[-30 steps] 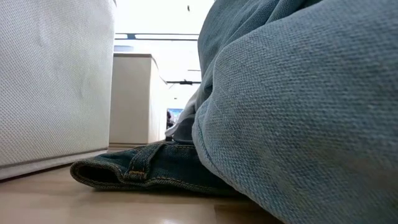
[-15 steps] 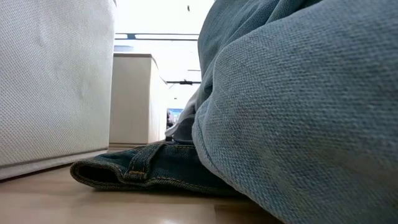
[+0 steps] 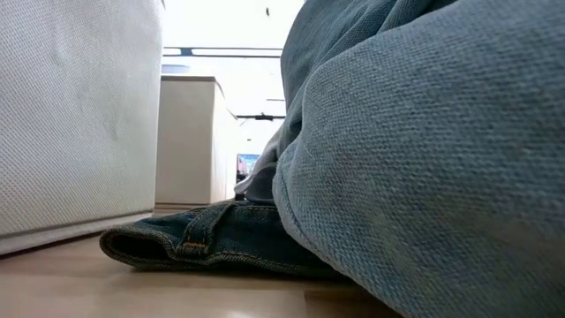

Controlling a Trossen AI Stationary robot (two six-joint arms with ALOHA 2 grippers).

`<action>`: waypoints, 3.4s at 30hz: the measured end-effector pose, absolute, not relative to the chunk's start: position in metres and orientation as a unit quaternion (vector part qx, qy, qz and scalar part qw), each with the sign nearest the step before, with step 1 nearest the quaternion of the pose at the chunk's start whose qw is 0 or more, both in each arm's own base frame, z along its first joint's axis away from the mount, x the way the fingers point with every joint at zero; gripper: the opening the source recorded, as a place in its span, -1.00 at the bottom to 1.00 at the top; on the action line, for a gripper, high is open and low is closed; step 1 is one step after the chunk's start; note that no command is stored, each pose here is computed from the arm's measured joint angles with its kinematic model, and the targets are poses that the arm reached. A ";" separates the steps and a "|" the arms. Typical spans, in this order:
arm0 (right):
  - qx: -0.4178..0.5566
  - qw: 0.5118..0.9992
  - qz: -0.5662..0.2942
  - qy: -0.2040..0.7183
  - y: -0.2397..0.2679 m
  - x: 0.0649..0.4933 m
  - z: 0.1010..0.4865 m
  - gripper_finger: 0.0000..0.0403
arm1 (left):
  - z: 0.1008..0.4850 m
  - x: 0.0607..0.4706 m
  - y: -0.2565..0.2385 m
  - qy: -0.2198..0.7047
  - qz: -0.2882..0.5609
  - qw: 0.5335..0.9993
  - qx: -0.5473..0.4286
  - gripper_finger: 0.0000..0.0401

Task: Sort clothes
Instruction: Put the brown shorts into the top brown laundry organizer

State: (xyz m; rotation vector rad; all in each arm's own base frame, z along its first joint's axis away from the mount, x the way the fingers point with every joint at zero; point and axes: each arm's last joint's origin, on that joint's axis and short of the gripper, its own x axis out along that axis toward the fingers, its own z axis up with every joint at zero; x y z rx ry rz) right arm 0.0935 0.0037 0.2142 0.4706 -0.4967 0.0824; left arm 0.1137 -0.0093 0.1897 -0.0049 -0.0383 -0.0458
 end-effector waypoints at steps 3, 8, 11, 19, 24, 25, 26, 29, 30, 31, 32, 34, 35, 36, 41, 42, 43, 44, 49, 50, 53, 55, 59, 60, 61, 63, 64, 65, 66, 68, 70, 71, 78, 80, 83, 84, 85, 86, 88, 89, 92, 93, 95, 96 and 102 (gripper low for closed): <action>0.148 0.938 0.064 -0.306 0.010 0.093 0.230 -1.00 | 0.190 0.114 -0.009 -0.019 -0.023 0.999 -0.024 -1.00; 0.059 0.932 0.061 -0.352 0.019 0.103 0.267 -1.00 | 0.190 0.114 -0.009 -0.022 -0.024 0.999 -0.032 -1.00; 0.011 0.935 0.045 -0.352 0.021 0.116 0.299 -1.00 | 0.190 0.114 -0.009 -0.022 -0.024 0.998 -0.052 -1.00; -0.036 0.998 -0.025 -0.047 0.027 0.170 0.378 -0.99 | 0.190 0.114 -0.009 -0.021 -0.025 0.996 -0.081 -1.00; 0.021 0.978 -0.023 0.208 0.034 0.197 0.405 -0.75 | 0.191 0.114 -0.009 -0.025 -0.021 0.996 -0.088 -1.00; 0.043 0.967 -0.014 0.249 0.037 0.203 0.409 -0.66 | 0.192 0.114 -0.009 -0.028 -0.018 0.995 -0.089 -1.00; 0.063 0.956 -0.006 0.286 0.040 0.208 0.413 -0.56 | 0.192 0.114 -0.009 -0.031 -0.016 0.995 -0.090 -1.00; 0.119 0.912 0.014 0.392 0.052 0.223 0.420 -0.24 | 0.194 0.114 -0.008 -0.039 -0.006 0.995 -0.092 -1.00; 0.136 0.895 0.012 0.424 0.055 0.228 0.421 -0.13 | 0.194 0.113 -0.008 -0.044 -0.005 0.995 -0.093 -1.00; 0.157 0.876 0.009 0.456 0.059 0.232 0.421 -0.04 | 0.196 0.113 -0.008 -0.049 -0.005 0.994 -0.094 -1.00; 0.173 0.857 0.002 0.486 0.063 0.235 0.421 0.05 | 0.196 0.113 -0.008 -0.051 -0.005 0.994 -0.093 -1.00; 0.197 0.820 -0.008 0.538 0.071 0.240 0.421 0.17 | 0.196 0.113 -0.008 -0.051 -0.007 0.994 -0.093 -1.00; 0.205 0.800 -0.019 0.564 0.075 0.242 0.419 0.21 | 0.196 0.113 -0.008 -0.050 -0.010 0.994 -0.093 -1.00; 0.212 0.781 -0.033 0.586 0.079 0.244 0.417 0.23 | 0.196 0.113 -0.008 -0.050 -0.012 0.994 -0.095 -1.00; 0.230 0.753 -0.026 0.617 0.110 0.257 0.398 0.25 | 0.196 0.113 -0.009 -0.050 -0.023 0.990 -0.131 -1.00; 0.228 0.742 -0.029 0.629 0.116 0.257 0.392 0.25 | 0.196 0.113 -0.009 -0.051 -0.023 0.989 -0.138 -1.00; 0.223 0.727 -0.042 0.648 0.120 0.256 0.384 0.25 | 0.197 0.113 -0.009 -0.052 -0.024 0.988 -0.143 -1.00; 0.217 0.709 -0.058 0.669 0.123 0.254 0.376 0.25 | 0.197 0.113 -0.009 -0.054 -0.026 0.988 -0.146 -1.00; 0.216 0.671 -0.090 0.704 0.135 0.253 0.333 0.25 | 0.200 0.113 -0.010 -0.064 -0.051 0.988 -0.130 -1.00; 0.219 0.666 -0.088 0.708 0.136 0.254 0.325 0.25 | 0.201 0.113 -0.011 -0.072 -0.056 0.988 -0.125 -1.00; 0.220 0.661 -0.066 0.715 0.139 0.259 0.297 0.24 | 0.206 0.112 -0.011 -0.095 -0.069 0.988 -0.103 -1.00; 0.215 0.674 -0.039 0.706 0.140 0.263 0.282 0.18 | 0.208 0.111 -0.011 -0.109 -0.071 0.988 -0.086 -1.00; 0.199 0.704 0.003 0.682 0.142 0.269 0.258 -0.19 | 0.210 0.111 -0.011 -0.119 -0.067 0.989 -0.051 -1.00; 0.194 0.710 0.004 0.677 0.142 0.270 0.255 -0.32 | 0.210 0.111 -0.011 -0.124 -0.066 0.989 -0.046 -1.00; 0.190 0.713 0.002 0.675 0.142 0.270 0.252 -0.45 | 0.211 0.111 -0.011 -0.130 -0.064 0.989 -0.041 -1.00; 0.185 0.717 -0.002 0.672 0.141 0.268 0.253 -0.72 | 0.213 0.111 -0.011 -0.139 -0.062 0.988 -0.031 -1.00; 0.183 0.722 -0.003 0.667 0.140 0.267 0.255 -0.85 | 0.214 0.111 -0.011 -0.142 -0.061 0.988 -0.023 -1.00; 0.182 0.730 -0.004 0.659 0.139 0.266 0.259 -0.91 | 0.215 0.111 -0.011 -0.148 -0.060 0.987 -0.014 -1.00; 0.179 0.740 -0.008 0.649 0.137 0.264 0.265 -0.93 | 0.215 0.111 -0.011 -0.154 -0.057 0.986 -0.006 -1.00; 0.179 0.771 -0.017 0.611 0.134 0.261 0.285 -0.90 | 0.217 0.111 -0.011 -0.160 -0.053 0.986 0.005 -1.00; 0.180 0.810 -0.027 0.558 0.129 0.258 0.310 -0.89 | 0.219 0.112 -0.011 -0.159 -0.049 0.986 0.011 -1.00; 0.174 0.828 -0.031 0.532 0.127 0.255 0.323 -0.91 | 0.221 0.112 -0.011 -0.160 -0.048 0.986 0.012 -1.00; 0.079 0.947 -0.036 0.310 0.122 0.230 0.412 -0.94 | 0.242 0.119 -0.011 -0.165 -0.039 0.984 0.056 -1.00; 0.039 0.969 -0.047 0.240 0.121 0.228 0.434 -0.95 | 0.249 0.122 -0.012 -0.161 -0.037 0.984 0.069 -1.00; -0.029 0.987 -0.058 0.150 0.120 0.232 0.460 -0.98 | 0.258 0.128 -0.012 -0.148 -0.033 0.985 0.083 -1.00; -0.053 0.989 -0.060 0.123 0.119 0.234 0.468 -0.98 | 0.261 0.130 -0.012 -0.144 -0.030 0.985 0.087 -1.00; -0.074 0.991 -0.061 0.094 0.118 0.236 0.475 -0.98 | 0.263 0.132 -0.012 -0.142 -0.028 0.985 0.090 -1.00; -0.095 0.991 -0.064 0.067 0.115 0.239 0.481 -0.97 | 0.266 0.134 -0.012 -0.140 -0.027 0.985 0.093 -1.00; -0.135 0.988 -0.075 0.030 0.108 0.243 0.491 -0.97 | 0.271 0.138 -0.013 -0.138 -0.023 0.984 0.106 -1.00; -0.152 0.984 -0.086 0.017 0.103 0.246 0.494 -0.98 | 0.274 0.139 -0.013 -0.139 -0.022 0.984 0.114 -1.00; -0.182 0.975 -0.130 -0.003 0.083 0.253 0.501 -0.99 | 0.283 0.142 -0.012 -0.147 -0.001 0.980 0.132 -0.97; -0.186 0.972 -0.144 -0.010 0.075 0.255 0.503 -0.99 | 0.286 0.142 -0.012 -0.153 0.004 0.978 0.139 -0.94; -0.178 0.967 -0.180 -0.029 0.057 0.260 0.508 -0.99 | 0.293 0.141 -0.012 -0.167 0.011 0.973 0.159 -0.87; -0.171 0.963 -0.204 -0.039 0.047 0.261 0.511 -0.99 | 0.297 0.140 -0.012 -0.175 0.013 0.970 0.169 -0.82; -0.118 0.939 -0.313 -0.082 -0.015 0.263 0.520 -0.99 | 0.320 0.137 -0.012 -0.211 0.023 0.955 0.208 -0.43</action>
